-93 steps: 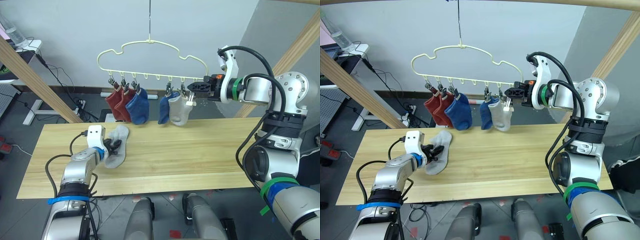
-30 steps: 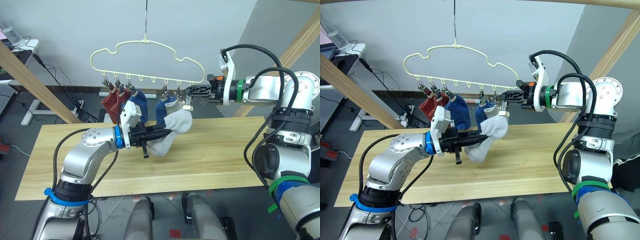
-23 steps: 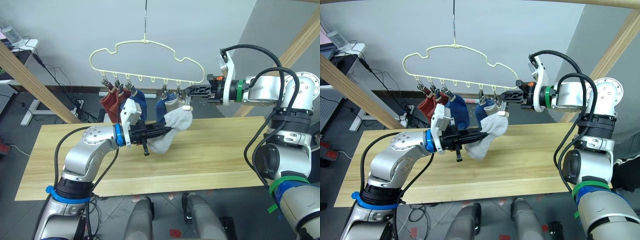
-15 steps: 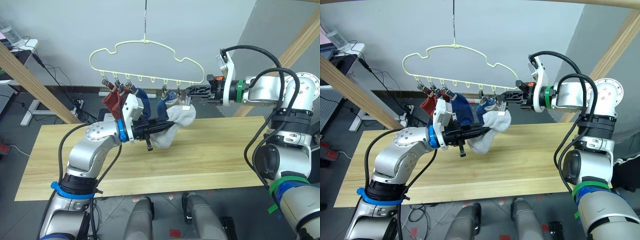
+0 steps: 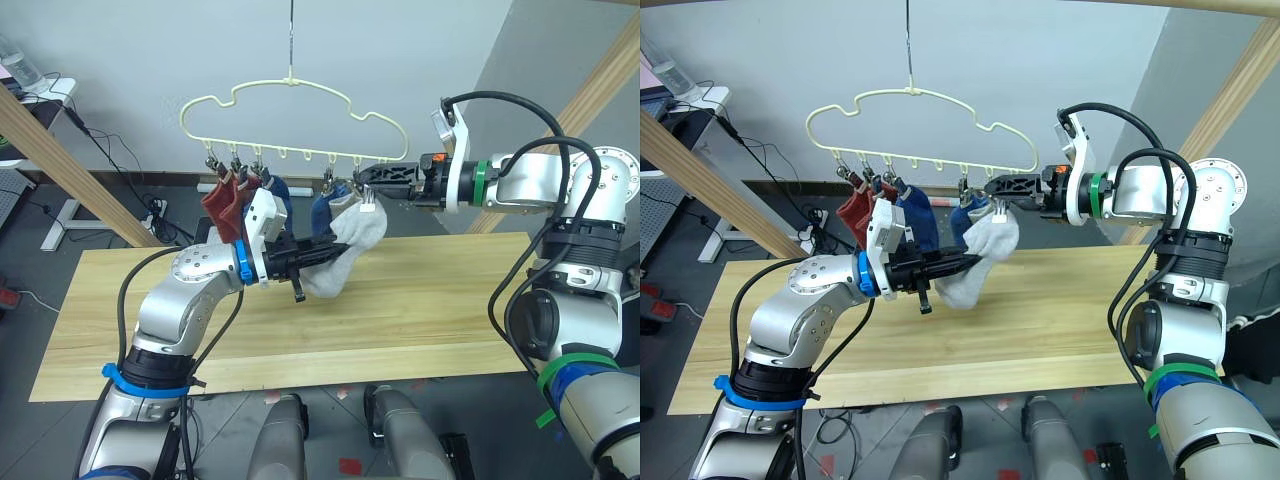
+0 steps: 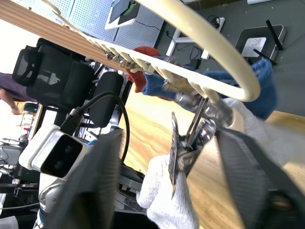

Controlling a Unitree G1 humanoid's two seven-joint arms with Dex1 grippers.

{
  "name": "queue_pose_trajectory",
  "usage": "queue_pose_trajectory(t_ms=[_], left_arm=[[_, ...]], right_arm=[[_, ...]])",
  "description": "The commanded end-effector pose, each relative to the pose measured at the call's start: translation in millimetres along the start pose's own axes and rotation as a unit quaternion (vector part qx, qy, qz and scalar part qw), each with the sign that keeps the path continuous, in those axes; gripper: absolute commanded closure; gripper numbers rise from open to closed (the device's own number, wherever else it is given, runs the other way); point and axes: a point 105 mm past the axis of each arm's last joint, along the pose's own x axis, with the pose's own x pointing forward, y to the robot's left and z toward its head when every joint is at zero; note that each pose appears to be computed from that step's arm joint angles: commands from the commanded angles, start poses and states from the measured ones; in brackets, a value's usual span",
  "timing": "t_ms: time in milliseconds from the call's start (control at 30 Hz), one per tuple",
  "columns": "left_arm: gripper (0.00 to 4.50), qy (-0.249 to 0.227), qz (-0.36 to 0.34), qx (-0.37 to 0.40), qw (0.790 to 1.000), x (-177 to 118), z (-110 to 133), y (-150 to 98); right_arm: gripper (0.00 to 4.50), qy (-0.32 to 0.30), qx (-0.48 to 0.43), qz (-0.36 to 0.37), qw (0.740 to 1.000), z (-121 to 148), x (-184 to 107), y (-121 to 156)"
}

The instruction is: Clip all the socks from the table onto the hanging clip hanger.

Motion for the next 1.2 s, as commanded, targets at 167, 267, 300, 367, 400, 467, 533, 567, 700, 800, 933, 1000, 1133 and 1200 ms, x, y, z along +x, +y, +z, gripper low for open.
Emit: queue_pose_trajectory(t_ms=[167, 267, 300, 367, 400, 467, 533, 567, 700, 800, 933, 1000, 1133, 1200], left_arm=[[4.50, -0.001, 0.013, 0.019, 1.000, 5, 3, -6], [4.50, -0.013, 0.018, 0.010, 1.000, 8, 1, -8], [4.16, -0.019, 0.020, -0.004, 1.000, 10, 1, -8], [3.57, -0.024, 0.011, -0.022, 0.999, 11, 0, -10], [3.30, -0.024, 0.011, -0.022, 0.999, 11, 0, -9], [2.69, -0.022, 0.014, -0.018, 1.000, 9, 0, -8], [2.08, -0.019, 0.020, -0.015, 0.999, 5, 1, -4], [1.78, -0.018, 0.025, -0.010, 0.999, 1, 2, -1], [0.59, -0.014, 0.041, 0.011, 0.999, -11, 6, 5], [0.01, -0.007, 0.068, 0.049, 0.997, -38, 12, 7], [0.01, 0.003, 0.177, 0.139, 0.974, -82, 21, 14], [0.01, 0.013, 0.200, 0.102, 0.974, -93, 11, 5], [0.01, 0.077, 0.305, 0.052, 0.948, -130, -12, 1], [0.01, 0.091, 0.322, 0.055, 0.941, -138, -13, 0]], right_arm=[[0.05, -0.058, -0.311, -0.175, 0.933, -6, -41, -17], [0.05, -0.122, -0.427, -0.203, 0.872, -10, -56, -16], [0.02, -0.131, -0.485, -0.192, 0.843, -21, -61, -9], [0.00, -0.157, -0.488, -0.174, 0.841, -33, -66, -5], [0.00, -0.151, -0.510, -0.157, 0.832, -40, -66, -2], [0.00, -0.144, -0.531, -0.145, 0.823, -45, -64, -1], [0.00, -0.144, -0.538, -0.143, 0.818, -47, -64, -5], [0.00, -0.148, -0.534, -0.141, 0.820, -47, -65, -6], [0.00, -0.152, -0.538, -0.129, 0.819, -49, -67, -7], [0.00, -0.142, -0.550, -0.086, 0.818, -61, -65, -2], [0.00, -0.139, -0.542, -0.039, 0.828, -74, -62, 0], [0.00, -0.141, -0.544, -0.039, 0.827, -75, -59, -2], [0.00, -0.145, -0.539, -0.042, 0.829, -77, -56, -8], [0.00, -0.147, -0.538, -0.044, 0.829, -78, -54, -12]])
